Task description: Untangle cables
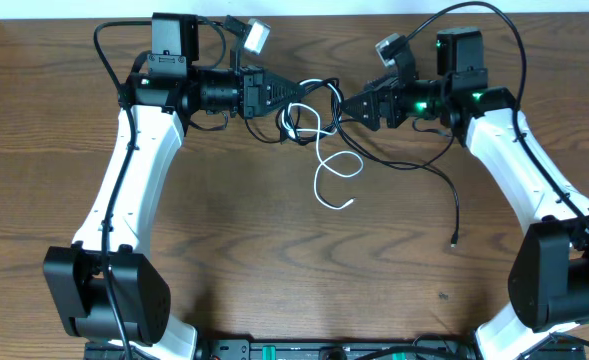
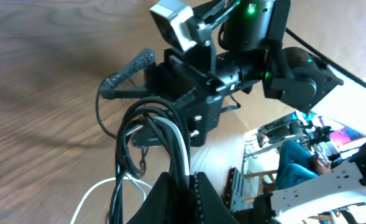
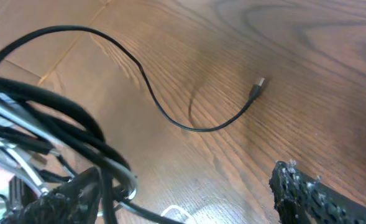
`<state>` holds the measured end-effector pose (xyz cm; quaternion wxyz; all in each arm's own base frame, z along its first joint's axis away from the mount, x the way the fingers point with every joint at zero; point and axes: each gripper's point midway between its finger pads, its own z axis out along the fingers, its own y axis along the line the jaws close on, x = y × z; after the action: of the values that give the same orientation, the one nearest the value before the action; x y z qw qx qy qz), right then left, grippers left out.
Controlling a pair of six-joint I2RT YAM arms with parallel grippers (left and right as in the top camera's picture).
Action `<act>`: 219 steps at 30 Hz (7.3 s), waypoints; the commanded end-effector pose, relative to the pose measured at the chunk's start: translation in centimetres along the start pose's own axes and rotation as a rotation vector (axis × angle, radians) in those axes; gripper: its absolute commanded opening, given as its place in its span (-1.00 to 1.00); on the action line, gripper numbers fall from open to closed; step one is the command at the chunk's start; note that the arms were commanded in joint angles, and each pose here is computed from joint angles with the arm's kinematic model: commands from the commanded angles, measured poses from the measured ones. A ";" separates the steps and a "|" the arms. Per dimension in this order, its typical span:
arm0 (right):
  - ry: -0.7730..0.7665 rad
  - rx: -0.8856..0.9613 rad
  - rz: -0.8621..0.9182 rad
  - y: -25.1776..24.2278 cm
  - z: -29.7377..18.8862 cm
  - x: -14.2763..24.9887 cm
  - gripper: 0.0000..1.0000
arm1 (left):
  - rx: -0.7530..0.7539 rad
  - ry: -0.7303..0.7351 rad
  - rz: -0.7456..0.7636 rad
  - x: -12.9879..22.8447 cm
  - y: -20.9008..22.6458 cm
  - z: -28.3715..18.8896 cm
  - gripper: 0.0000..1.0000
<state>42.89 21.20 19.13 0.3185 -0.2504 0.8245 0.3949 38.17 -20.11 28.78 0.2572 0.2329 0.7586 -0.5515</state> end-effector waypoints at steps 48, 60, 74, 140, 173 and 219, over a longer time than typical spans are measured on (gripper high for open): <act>-0.332 0.313 0.364 -3.7 1.1 -6.9 0.18 | 0.084 0.044 -0.019 1.3 -1.8 1.4 -0.85; -0.089 0.155 0.469 -2.7 0.8 -1.6 0.27 | -0.499 0.074 0.013 2.2 7.5 1.3 -0.85; -0.062 -0.091 0.615 2.7 2.2 -3.0 0.25 | -0.525 0.023 -0.027 1.2 7.9 1.1 -0.85; -0.065 0.087 0.550 0.8 7.9 -0.7 -0.98 | -0.598 -0.009 -0.156 1.4 8.4 1.6 -0.85; -0.191 -0.056 0.415 0.6 -9.2 -5.0 -0.10 | -0.517 0.002 -0.071 0.9 7.8 1.1 -0.85; -0.138 -0.359 0.433 4.6 6.1 -5.5 -0.98 | -0.343 -0.180 -0.290 -3.1 5.1 2.1 -0.85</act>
<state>44.91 30.36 22.15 0.2199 -0.0898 0.7538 0.6127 44.52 -20.46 25.85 0.2809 0.0170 0.8466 -0.4518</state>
